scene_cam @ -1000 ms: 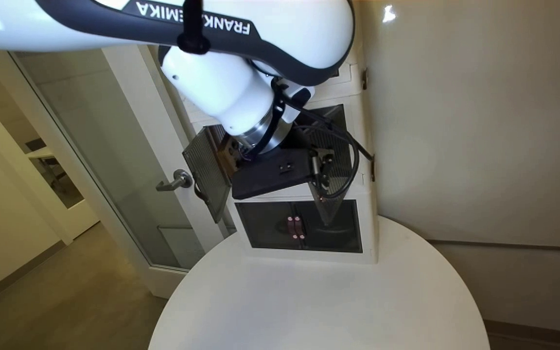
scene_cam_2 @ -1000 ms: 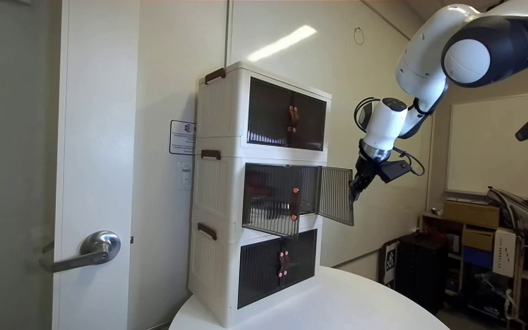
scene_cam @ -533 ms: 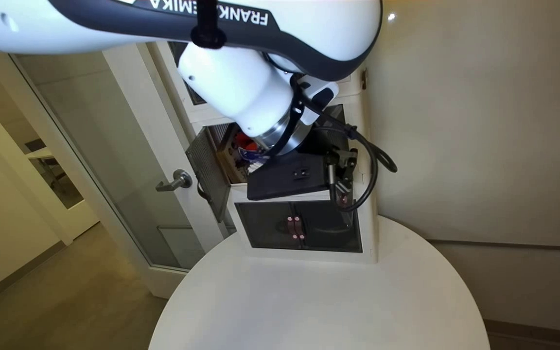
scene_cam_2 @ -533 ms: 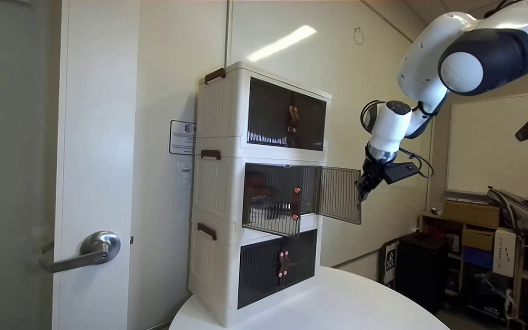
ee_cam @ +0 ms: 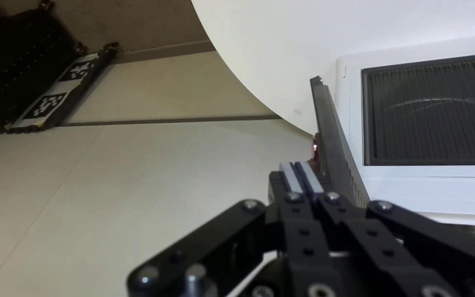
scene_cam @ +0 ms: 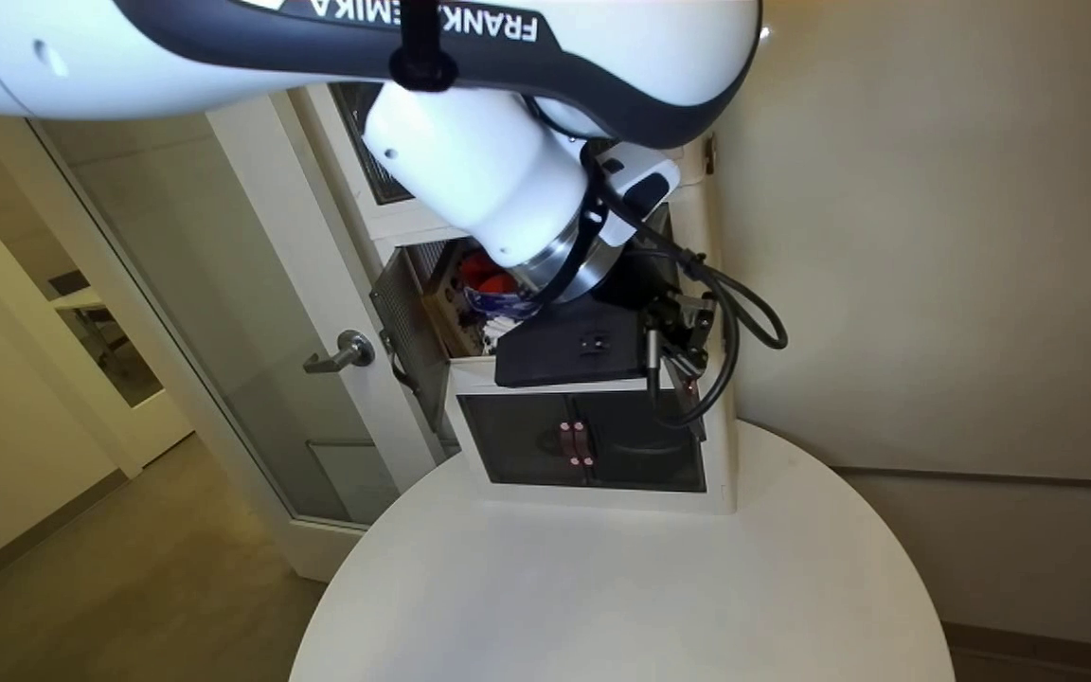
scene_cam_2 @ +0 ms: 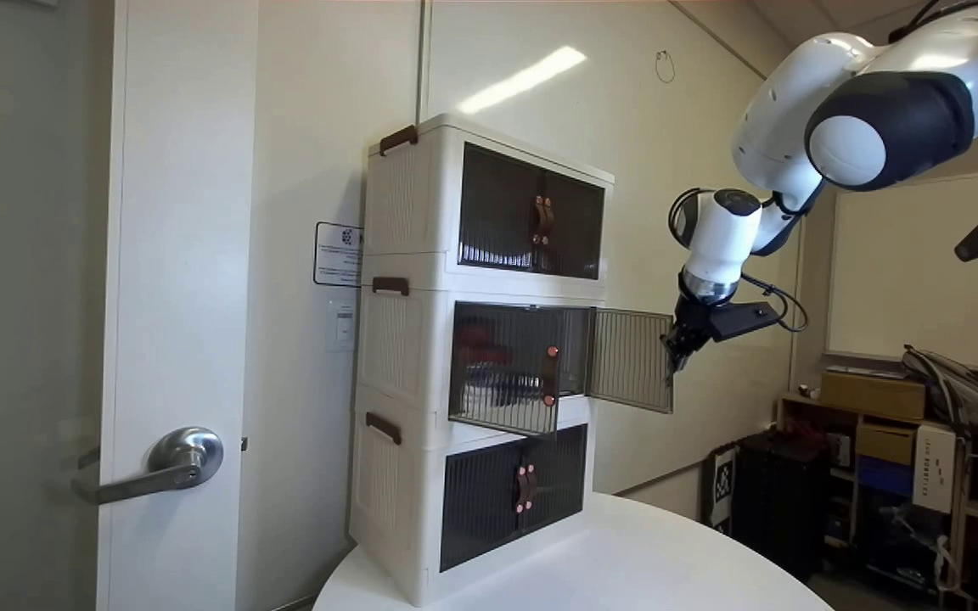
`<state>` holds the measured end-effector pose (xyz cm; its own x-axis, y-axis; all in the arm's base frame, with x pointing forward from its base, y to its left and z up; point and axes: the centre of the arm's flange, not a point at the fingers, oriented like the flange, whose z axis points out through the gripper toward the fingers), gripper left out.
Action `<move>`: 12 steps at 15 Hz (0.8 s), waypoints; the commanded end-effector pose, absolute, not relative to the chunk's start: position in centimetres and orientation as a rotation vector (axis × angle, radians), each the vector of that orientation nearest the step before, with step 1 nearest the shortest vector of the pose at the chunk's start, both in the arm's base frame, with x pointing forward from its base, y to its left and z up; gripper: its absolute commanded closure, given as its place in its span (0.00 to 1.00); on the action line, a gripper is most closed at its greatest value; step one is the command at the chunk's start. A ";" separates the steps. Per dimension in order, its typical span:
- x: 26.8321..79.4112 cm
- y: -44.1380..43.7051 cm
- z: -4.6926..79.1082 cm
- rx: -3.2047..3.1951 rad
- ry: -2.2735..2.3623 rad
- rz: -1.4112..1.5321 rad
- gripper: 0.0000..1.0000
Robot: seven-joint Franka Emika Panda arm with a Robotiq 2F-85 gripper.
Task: Open the doors of the middle shelf
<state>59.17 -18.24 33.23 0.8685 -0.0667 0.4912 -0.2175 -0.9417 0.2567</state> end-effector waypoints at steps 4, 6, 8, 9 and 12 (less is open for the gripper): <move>61.1 -20.8 31.4 2.663 -0.362 0.685 0.51; 61.2 -21.2 30.8 2.654 -0.390 0.676 0.35; 61.2 -21.6 30.5 2.644 -0.407 0.667 0.21; 61.2 -21.7 30.4 2.639 -0.413 0.662 0.14; 61.0 -21.6 30.7 2.722 -0.416 0.588 0.00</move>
<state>59.22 -21.78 29.97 0.8599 -0.1781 0.4784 -0.3475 -0.8907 0.2932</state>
